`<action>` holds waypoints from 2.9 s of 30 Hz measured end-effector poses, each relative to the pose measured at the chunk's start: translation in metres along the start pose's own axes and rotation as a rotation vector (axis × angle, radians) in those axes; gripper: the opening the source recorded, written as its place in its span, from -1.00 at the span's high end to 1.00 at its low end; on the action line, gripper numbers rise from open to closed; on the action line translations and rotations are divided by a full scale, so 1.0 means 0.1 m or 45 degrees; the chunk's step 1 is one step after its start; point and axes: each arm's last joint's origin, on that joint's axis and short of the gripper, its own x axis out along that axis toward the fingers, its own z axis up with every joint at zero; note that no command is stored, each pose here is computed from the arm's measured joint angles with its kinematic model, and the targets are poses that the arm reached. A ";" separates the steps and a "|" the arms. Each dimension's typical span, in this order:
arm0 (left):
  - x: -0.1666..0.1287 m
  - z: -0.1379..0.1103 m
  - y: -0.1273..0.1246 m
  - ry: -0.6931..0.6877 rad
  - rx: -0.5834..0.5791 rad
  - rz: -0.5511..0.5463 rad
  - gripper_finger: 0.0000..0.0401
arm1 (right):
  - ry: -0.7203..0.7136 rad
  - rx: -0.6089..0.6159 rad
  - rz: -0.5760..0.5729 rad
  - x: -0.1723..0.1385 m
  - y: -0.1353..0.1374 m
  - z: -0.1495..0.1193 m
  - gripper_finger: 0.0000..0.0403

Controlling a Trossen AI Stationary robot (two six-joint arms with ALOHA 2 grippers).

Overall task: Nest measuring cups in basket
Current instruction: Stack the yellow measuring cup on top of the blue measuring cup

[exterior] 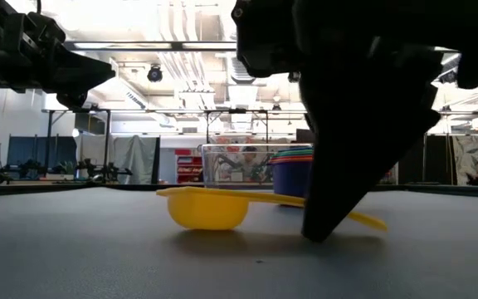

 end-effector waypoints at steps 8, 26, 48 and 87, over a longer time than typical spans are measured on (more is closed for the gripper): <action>0.00 0.00 0.00 0.001 -0.009 -0.001 0.63 | -0.005 -0.049 -0.152 -0.27 -0.13 -0.02 0.32; 0.00 0.00 0.00 0.001 -0.009 0.000 0.63 | -0.194 -0.123 -0.564 -1.34 -0.87 -0.04 0.30; 0.00 0.00 0.00 0.001 -0.009 0.000 0.63 | -0.257 -0.185 -0.375 -1.07 -1.59 -0.60 0.29; 0.00 0.00 0.00 0.001 -0.009 0.000 0.63 | -0.170 -0.163 -0.220 -0.95 -1.74 -0.43 0.19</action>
